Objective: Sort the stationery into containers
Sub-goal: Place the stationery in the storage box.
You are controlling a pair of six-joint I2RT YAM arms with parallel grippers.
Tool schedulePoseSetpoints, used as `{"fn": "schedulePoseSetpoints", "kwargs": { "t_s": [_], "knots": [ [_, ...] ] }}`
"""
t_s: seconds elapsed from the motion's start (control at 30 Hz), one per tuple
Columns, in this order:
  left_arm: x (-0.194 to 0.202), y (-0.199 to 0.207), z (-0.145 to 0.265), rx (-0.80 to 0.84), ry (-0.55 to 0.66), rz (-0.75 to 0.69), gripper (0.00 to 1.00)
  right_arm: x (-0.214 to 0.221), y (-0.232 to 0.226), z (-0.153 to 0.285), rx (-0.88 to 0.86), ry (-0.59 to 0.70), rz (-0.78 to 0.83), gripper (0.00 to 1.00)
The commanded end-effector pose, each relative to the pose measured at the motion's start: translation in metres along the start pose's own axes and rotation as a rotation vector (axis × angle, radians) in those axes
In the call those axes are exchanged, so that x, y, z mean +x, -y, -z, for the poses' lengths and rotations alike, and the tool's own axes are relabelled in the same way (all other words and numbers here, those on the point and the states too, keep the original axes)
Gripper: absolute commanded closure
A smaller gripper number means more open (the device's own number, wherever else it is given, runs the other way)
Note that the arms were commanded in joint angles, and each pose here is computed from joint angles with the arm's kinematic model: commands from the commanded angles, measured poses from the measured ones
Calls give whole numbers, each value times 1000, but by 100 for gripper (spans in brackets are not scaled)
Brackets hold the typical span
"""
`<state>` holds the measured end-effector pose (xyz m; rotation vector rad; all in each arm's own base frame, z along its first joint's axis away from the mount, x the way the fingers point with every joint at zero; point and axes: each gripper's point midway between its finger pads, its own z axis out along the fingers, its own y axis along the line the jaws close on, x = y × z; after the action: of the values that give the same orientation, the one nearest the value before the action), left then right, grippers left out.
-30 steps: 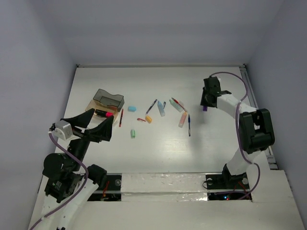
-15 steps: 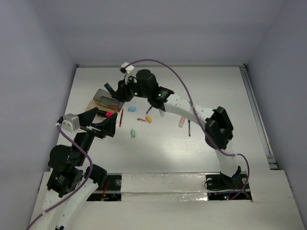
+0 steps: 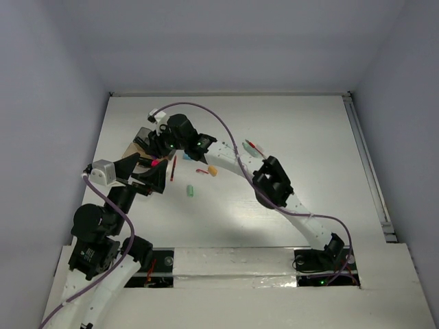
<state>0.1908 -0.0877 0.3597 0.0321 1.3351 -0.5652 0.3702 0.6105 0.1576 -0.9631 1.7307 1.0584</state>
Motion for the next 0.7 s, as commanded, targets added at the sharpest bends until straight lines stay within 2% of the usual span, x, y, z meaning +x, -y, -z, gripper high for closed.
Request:
{"fn": "schedulePoseSetpoints", "kwargs": {
  "t_s": [0.0, 0.47, 0.5, 0.6, 0.67],
  "knots": [
    [-20, 3, -2, 6, 60, -9, 1, -25, -12, 2, -3, 57, 60, 81],
    [-17, 2, -3, 4, 52, -10, 1, -14, -14, -3, -4, 38, 75, 64],
    [-17, 2, -4, 4, 51, -10, 1, -15, -14, -2, -5, 42, 76, 62],
    [-17, 2, -4, 5, 50, -10, 1, -21, -16, -1, -8, 51, 81, 47],
    [-16, 2, -4, 5, 49, -12, 1, -29, -19, 2, -12, 63, 87, 44]
  ]
}}
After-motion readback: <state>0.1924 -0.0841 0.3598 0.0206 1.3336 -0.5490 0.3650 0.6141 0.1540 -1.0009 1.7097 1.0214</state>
